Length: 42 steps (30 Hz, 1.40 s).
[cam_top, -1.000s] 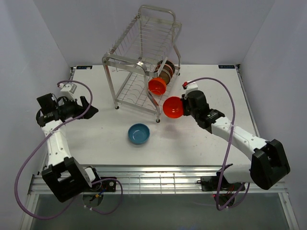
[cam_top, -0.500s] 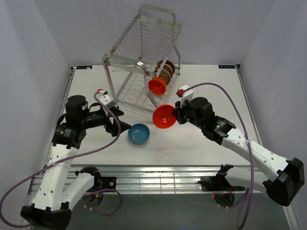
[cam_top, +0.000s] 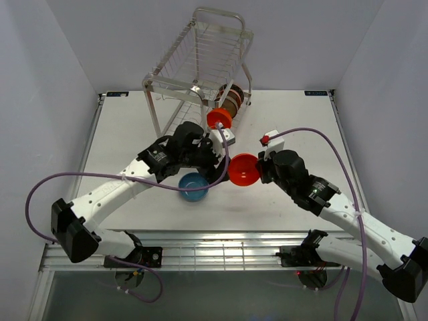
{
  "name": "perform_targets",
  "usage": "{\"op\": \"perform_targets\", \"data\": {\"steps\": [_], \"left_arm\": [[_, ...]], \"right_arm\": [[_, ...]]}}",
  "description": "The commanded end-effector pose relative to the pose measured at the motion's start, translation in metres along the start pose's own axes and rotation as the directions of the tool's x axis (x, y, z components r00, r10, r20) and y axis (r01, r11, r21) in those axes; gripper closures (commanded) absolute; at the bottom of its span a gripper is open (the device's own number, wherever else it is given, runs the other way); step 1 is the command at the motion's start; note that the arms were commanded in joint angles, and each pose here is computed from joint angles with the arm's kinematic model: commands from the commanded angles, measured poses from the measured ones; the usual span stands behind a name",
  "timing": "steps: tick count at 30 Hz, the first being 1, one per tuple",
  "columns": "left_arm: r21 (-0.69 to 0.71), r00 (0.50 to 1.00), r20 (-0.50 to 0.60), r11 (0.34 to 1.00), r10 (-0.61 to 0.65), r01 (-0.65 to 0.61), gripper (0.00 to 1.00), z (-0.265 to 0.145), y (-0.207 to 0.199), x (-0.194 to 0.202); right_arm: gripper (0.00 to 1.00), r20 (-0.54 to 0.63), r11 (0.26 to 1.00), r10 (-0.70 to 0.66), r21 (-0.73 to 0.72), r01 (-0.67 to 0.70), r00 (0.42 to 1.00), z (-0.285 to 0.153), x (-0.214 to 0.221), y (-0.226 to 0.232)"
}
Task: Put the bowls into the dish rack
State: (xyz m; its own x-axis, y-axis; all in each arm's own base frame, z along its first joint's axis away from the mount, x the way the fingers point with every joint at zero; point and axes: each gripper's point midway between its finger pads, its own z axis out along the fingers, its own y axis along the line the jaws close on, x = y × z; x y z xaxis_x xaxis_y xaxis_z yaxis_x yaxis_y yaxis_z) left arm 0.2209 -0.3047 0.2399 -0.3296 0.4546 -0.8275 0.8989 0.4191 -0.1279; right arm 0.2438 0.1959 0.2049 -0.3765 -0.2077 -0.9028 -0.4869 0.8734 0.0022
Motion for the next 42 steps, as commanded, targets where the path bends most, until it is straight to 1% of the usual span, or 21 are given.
{"op": "perform_targets", "data": {"steps": [1,5,7,10,11,13,14,15,18,20,22,23,25,26,27,28,30,32,34,40,42], "left_arm": [[-0.123,0.995,0.062,0.989,-0.081,0.088,0.19,0.01,0.012,-0.021],[-0.201,0.995,0.086,0.978,-0.044,0.06,0.2,0.028,0.022,-0.043],[-0.196,0.995,0.101,0.98,-0.019,0.038,0.2,0.031,0.019,-0.055],[-0.191,0.996,0.09,0.981,0.005,0.012,0.2,0.042,0.008,-0.055],[-0.206,0.995,0.088,0.978,0.038,-0.019,0.2,0.043,0.009,-0.056],[-0.221,0.996,0.083,0.975,0.023,-0.004,0.24,0.049,0.013,-0.053],[-0.259,0.996,0.088,0.966,0.025,-0.002,0.25,0.049,0.02,-0.055],[-0.27,0.995,0.099,0.962,-0.007,0.034,0.27,0.051,0.022,-0.057],[-0.244,0.995,0.101,0.969,-0.013,0.038,0.31,0.06,0.019,-0.063],[-0.249,0.995,0.099,0.967,-0.022,0.047,0.37,0.066,0.021,-0.066],[-0.262,0.994,0.102,0.964,-0.026,0.052,0.44,0.068,0.024,-0.068],[-0.269,0.994,0.102,0.961,-0.031,0.058,0.55,0.068,0.026,-0.068],[-0.271,0.993,0.113,0.96,-0.044,0.073,0.7,0.067,0.025,-0.07],[-0.267,0.992,0.116,0.96,-0.053,0.082,0.87,0.067,0.024,-0.071],[-0.264,0.991,0.122,0.96,-0.061,0.091,0.96,0.067,0.024,-0.073],[-0.263,0.989,0.125,0.959,-0.073,0.104,1.0,0.066,0.024,-0.074],[-0.254,0.982,0.154,0.956,-0.111,0.147,1.0,0.064,0.024,-0.084],[-0.234,0.972,0.17,0.951,-0.163,0.2,1.0,0.061,0.027,-0.089],[-0.185,0.964,0.183,0.956,-0.192,0.226,1.0,0.061,0.024,-0.097],[-0.178,0.96,0.203,0.956,-0.194,0.231,1.0,0.058,0.023,-0.107],[-0.164,0.959,0.207,0.96,-0.193,0.229,1.0,0.056,0.02,-0.109]], "right_arm": [[0.92,0.086,0.995,0.097,0.017,-0.099,0.992,-0.007,-0.02,-0.003],[0.92,0.083,0.996,0.095,-0.011,-0.094,0.992,-0.008,-0.018,0.0],[0.92,0.075,0.996,0.087,-0.001,-0.087,0.993,-0.007,-0.013,-0.002],[0.92,0.093,0.995,0.092,0.016,-0.094,0.991,-0.009,-0.014,-0.006],[0.92,0.107,0.994,0.108,0.011,-0.11,0.988,-0.012,-0.018,-0.006],[0.92,0.11,0.993,0.12,-0.002,-0.121,0.987,-0.014,-0.02,-0.004],[0.92,0.119,0.991,0.133,-0.003,-0.133,0.984,-0.016,-0.024,-0.005],[0.92,0.124,0.99,0.137,0.0,-0.138,0.983,-0.016,-0.027,-0.006],[0.92,0.148,0.989,0.146,0.0,-0.148,0.978,-0.018,-0.038,-0.008],[0.92,0.153,0.989,0.145,-0.013,-0.145,0.977,-0.019,-0.041,-0.006],[0.92,0.153,0.989,0.145,-0.01,-0.145,0.978,-0.02,-0.041,-0.006],[0.92,0.156,0.989,0.148,-0.003,-0.15,0.977,-0.021,-0.041,-0.008],[0.92,0.158,0.985,0.17,-0.004,-0.172,0.973,-0.021,-0.043,-0.008],[0.92,0.163,0.984,0.178,-0.002,-0.18,0.97,-0.022,-0.045,-0.008],[0.92,0.166,0.982,0.185,-0.001,-0.188,0.969,-0.021,-0.046,-0.009],[0.92,0.172,0.98,0.195,0.0,-0.198,0.966,-0.021,-0.048,-0.009],[0.85,0.196,0.977,0.206,0.013,-0.213,0.959,-0.021,-0.058,-0.012],[0.81,0.229,0.972,0.218,0.033,-0.231,0.949,-0.022,-0.068,-0.017],[0.81,0.255,0.971,0.22,0.035,-0.237,0.941,-0.023,-0.076,-0.019],[0.8,0.275,0.964,0.239,0.045,-0.261,0.931,-0.026,-0.083,-0.023],[0.9,0.272,0.964,0.245,0.035,-0.264,0.93,-0.025,-0.083,-0.022]]}}
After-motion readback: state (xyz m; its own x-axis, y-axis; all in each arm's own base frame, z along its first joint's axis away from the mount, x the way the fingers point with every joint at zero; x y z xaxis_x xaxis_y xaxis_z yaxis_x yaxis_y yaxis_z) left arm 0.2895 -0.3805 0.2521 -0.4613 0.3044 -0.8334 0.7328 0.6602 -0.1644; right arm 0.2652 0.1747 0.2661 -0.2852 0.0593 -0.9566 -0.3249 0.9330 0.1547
